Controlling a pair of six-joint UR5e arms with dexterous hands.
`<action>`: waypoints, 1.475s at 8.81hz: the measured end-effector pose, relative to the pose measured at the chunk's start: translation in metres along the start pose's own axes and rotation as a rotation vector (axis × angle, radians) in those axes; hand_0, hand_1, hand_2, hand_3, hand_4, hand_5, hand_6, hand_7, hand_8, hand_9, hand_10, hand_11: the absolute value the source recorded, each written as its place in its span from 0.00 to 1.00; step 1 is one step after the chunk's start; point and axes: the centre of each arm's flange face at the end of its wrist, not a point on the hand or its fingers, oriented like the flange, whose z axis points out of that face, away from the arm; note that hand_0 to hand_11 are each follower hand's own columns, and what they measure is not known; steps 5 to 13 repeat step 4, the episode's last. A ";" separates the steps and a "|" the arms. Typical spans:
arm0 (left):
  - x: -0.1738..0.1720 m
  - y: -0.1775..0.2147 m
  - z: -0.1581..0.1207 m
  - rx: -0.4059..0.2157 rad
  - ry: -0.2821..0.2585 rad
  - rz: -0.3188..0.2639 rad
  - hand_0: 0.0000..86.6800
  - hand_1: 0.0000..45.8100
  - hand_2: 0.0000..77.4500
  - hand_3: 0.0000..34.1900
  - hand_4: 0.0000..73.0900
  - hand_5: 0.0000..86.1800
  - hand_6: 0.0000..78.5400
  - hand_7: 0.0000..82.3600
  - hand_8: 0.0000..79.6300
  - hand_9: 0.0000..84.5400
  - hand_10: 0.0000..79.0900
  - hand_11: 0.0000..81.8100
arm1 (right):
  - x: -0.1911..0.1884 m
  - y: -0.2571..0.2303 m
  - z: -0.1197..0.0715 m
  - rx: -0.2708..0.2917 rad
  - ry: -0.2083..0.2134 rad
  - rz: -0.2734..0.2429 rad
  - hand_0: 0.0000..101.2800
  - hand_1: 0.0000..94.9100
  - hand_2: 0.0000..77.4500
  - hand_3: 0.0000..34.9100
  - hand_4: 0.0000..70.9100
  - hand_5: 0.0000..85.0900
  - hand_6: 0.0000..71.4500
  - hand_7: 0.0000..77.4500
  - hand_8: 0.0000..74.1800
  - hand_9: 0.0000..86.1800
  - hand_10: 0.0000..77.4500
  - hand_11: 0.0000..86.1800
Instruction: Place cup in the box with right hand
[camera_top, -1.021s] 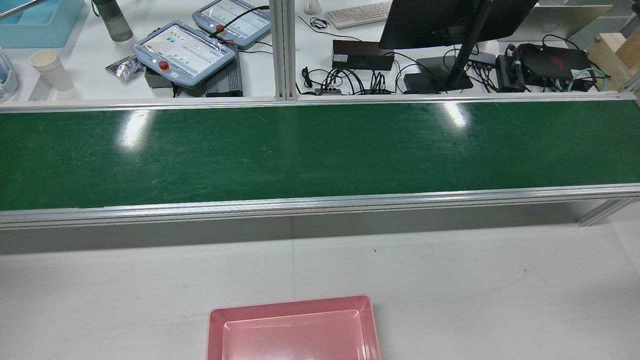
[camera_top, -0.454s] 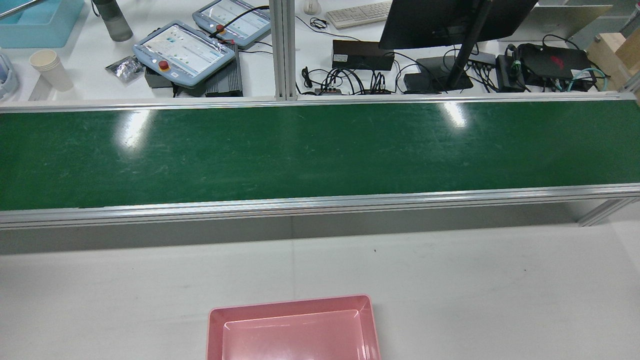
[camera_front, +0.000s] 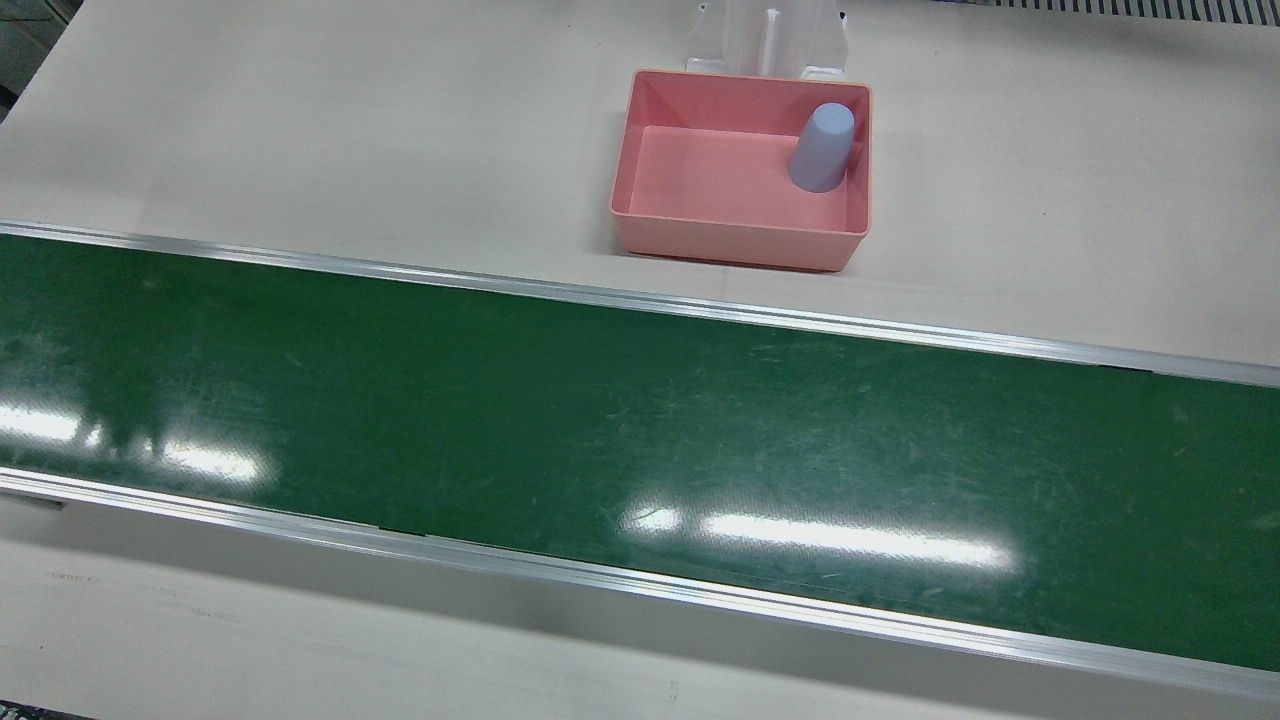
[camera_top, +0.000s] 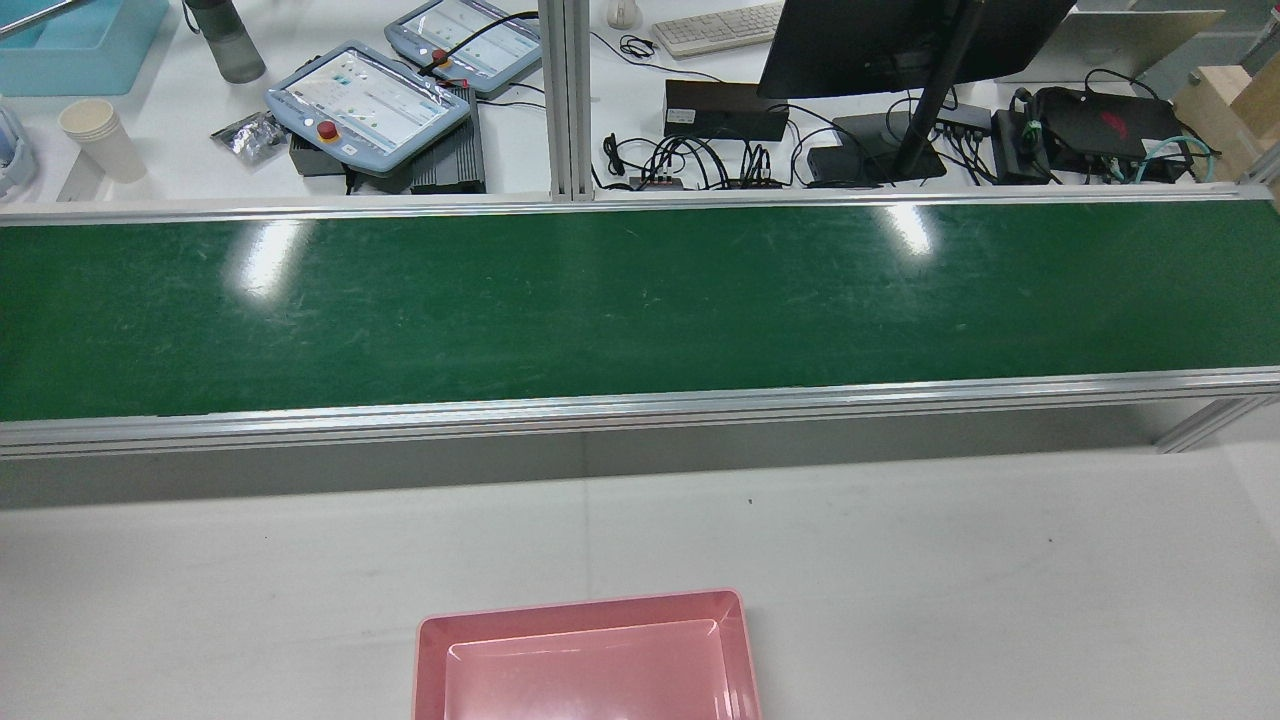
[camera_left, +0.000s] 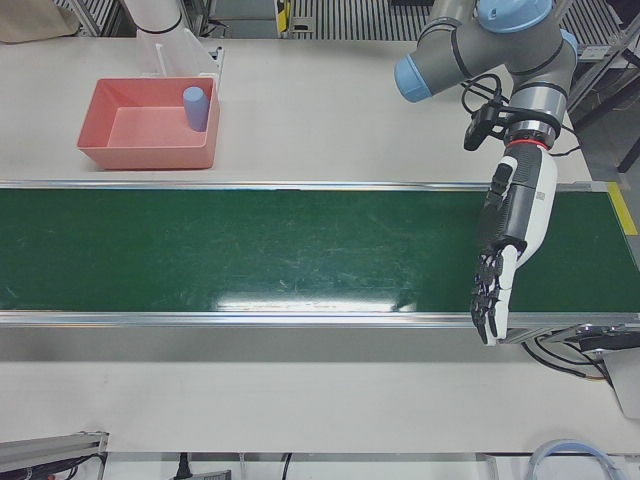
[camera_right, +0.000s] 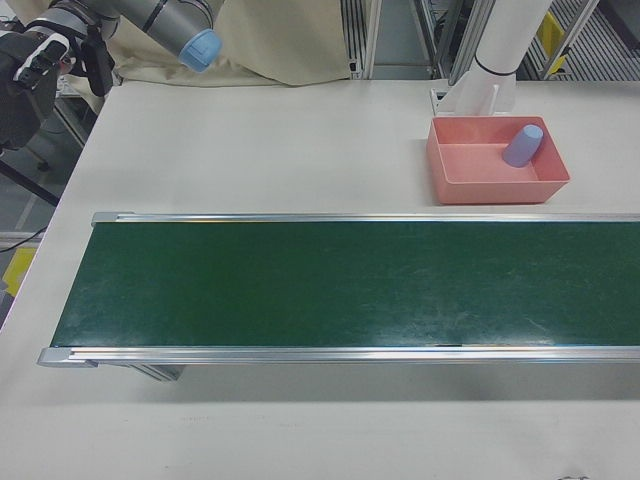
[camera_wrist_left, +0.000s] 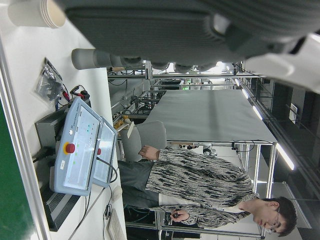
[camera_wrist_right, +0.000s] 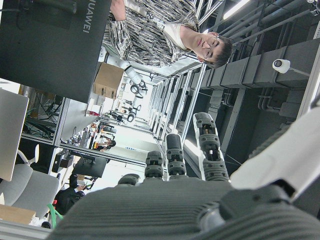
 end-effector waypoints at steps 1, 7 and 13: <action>0.000 -0.001 0.000 0.000 0.000 0.000 0.00 0.01 0.01 0.00 0.01 0.01 0.00 0.00 0.00 0.00 0.00 0.00 | 0.000 0.000 0.000 0.001 0.000 0.000 0.27 0.03 0.11 0.00 0.20 0.01 0.09 0.37 0.07 0.15 0.01 0.01; 0.000 -0.002 0.000 0.002 0.001 0.000 0.00 0.01 0.01 0.00 0.01 0.01 0.00 0.00 0.00 0.00 0.00 0.00 | -0.001 0.004 0.000 -0.004 0.000 0.002 0.25 0.06 0.11 0.00 0.18 0.01 0.09 0.38 0.07 0.15 0.01 0.01; 0.000 -0.002 0.000 0.002 0.001 0.000 0.00 0.01 0.01 0.00 0.01 0.01 0.00 0.00 0.00 0.00 0.00 0.00 | -0.001 0.004 0.000 -0.004 0.000 0.002 0.25 0.06 0.11 0.00 0.18 0.01 0.09 0.38 0.07 0.15 0.01 0.01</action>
